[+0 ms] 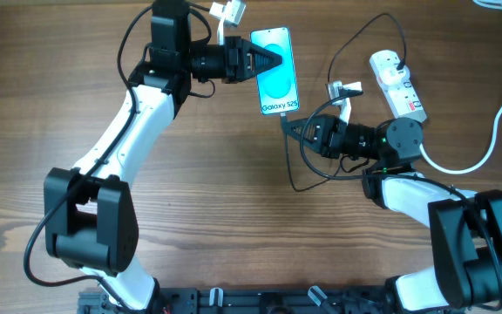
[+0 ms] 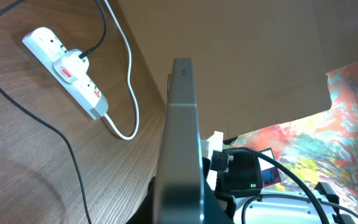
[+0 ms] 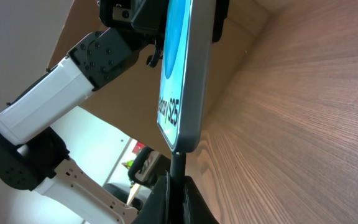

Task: Plug charger to phone and switch on socket
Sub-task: 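Align the USB-C plug under the phone's bottom port with the right gripper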

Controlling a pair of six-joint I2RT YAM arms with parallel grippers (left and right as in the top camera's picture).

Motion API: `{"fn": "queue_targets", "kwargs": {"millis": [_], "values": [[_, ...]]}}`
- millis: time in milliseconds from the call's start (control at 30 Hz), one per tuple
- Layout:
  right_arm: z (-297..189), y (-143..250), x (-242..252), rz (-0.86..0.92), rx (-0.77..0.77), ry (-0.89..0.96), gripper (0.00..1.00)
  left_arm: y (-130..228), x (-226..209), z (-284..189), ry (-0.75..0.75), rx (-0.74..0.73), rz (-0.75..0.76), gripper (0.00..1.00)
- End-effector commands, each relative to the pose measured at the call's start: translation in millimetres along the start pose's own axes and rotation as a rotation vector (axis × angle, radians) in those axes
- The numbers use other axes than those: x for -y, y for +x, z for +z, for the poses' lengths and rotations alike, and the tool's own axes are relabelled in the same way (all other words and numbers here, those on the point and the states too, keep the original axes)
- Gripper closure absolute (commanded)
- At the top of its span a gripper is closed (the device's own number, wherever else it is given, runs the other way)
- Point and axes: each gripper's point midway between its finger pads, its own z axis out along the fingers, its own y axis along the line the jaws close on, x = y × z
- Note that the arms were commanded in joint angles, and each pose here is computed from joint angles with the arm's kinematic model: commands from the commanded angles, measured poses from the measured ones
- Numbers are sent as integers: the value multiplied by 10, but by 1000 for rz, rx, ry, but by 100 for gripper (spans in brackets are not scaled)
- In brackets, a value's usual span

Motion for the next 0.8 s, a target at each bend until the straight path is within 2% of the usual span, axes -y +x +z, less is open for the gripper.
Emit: {"fn": "queue_targets", "kwargs": {"millis": [0,333,767], "values": [[27,-43,-20,2,-4,-10,96,-38,233,-33,26,2,81,96],[28,37,-86,13,-54,-37,96,-45,241,-33,28,4,89,96],[30,4,-60,32,-33,-27,96,-48,245,-33,29,5,92,96]]}}
